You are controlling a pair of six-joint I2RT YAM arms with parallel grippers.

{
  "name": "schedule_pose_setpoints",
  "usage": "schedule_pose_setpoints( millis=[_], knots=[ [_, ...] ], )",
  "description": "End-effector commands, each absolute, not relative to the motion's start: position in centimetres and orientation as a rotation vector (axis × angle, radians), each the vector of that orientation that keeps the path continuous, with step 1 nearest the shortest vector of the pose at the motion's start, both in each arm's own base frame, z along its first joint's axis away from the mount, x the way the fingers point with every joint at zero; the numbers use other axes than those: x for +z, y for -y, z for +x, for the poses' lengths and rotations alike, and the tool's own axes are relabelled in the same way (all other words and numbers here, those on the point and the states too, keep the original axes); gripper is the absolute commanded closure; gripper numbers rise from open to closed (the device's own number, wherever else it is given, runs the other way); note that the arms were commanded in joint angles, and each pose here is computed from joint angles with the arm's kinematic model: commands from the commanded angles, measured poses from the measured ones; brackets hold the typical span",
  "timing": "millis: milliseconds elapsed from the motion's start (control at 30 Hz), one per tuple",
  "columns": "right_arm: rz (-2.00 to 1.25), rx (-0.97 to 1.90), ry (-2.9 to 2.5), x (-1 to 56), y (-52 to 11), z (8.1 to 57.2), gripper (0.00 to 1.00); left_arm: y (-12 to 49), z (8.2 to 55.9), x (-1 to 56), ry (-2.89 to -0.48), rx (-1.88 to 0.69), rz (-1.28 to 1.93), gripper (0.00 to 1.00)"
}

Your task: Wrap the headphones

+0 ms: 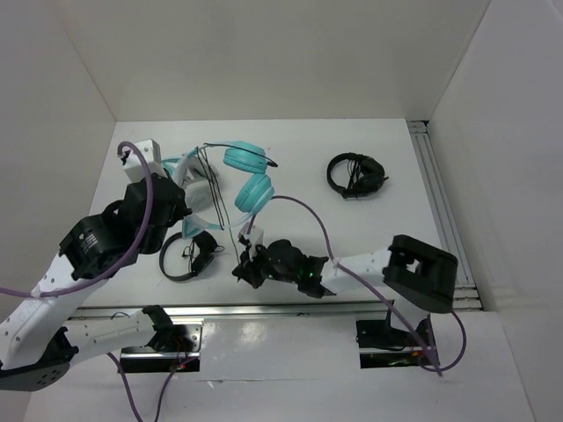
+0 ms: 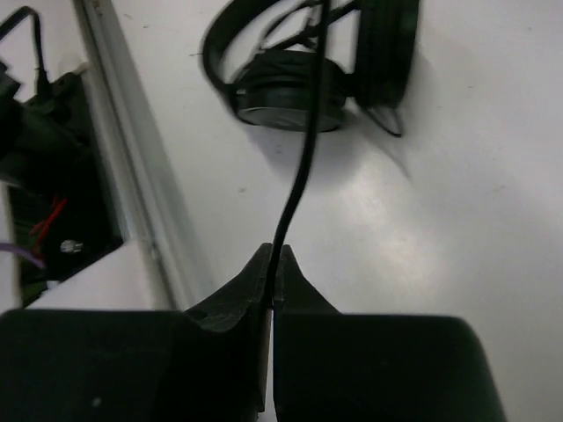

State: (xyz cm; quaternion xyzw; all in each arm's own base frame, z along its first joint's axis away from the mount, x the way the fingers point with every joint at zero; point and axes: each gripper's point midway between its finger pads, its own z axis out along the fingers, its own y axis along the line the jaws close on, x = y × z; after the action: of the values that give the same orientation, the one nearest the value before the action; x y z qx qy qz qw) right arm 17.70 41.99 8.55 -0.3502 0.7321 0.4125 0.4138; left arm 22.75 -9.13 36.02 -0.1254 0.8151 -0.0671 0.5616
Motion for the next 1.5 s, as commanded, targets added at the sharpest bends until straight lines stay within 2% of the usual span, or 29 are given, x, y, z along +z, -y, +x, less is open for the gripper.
schedule_pose_setpoints(
  millis=[0, 233, 367, 500, 600, 767, 867, 1033, 1333, 1367, 1467],
  knots=[
    [-0.791, 0.841, -1.833, 12.0, -40.6, 15.8, 1.0, 7.4, 24.4, 37.0, -1.811, -0.134, -0.498, 1.0],
    [-0.755, 0.587, -1.816, 17.7, -37.9, 11.0, 1.0, 7.8, 27.1, 31.0, -1.947, 0.058, -0.413, 1.0],
    [-0.778, 0.451, -1.778, 21.3, -36.6, 10.2, 1.0, 8.4, 28.3, 27.0, -2.073, 0.233, -0.295, 1.0],
    [-0.873, 0.319, -1.746, 23.9, -35.6, 10.6, 1.0, 11.0, 27.8, 24.1, -2.196, 0.29, -0.045, 1.0],
    [-0.95, 0.227, -1.718, 25.2, -34.5, 11.0, 1.0, 12.8, 27.3, 21.6, -2.271, 0.24, 0.131, 1.0],
    [-1.014, 0.04, -1.689, 25.7, -31.0, 12.2, 1.0, 17.6, 25.1, 18.4, -2.349, -0.066, 0.458, 1.0],
    [-0.968, -0.033, -1.673, 26.3, -29.0, 13.1, 1.0, 18.9, 24.1, 17.8, -2.372, -0.162, 0.529, 1.0],
    [-0.887, -0.162, -1.626, 26.9, -26.3, 14.9, 0.91, 20.2, 22.4, 16.5, -2.415, -0.228, 0.627, 1.0],
    [-0.828, -0.041, -1.64, 27.2, -25.4, 19.4, 0.89, 21.5, 20.1, 14.8, -2.455, -0.307, 0.714, 1.0],
    [-0.823, -0.067, -1.647, 26.8, -24.9, 20.0, 0.85, 21.7, 19.8, 14.8, -2.451, -0.313, 0.731, 1.0],
    [-0.806, -0.091, -1.663, 26.2, -24.5, 21.1, 0.84, 22.1, 19.4, 15.0, -2.438, -0.334, 0.761, 1.0]
  ],
)
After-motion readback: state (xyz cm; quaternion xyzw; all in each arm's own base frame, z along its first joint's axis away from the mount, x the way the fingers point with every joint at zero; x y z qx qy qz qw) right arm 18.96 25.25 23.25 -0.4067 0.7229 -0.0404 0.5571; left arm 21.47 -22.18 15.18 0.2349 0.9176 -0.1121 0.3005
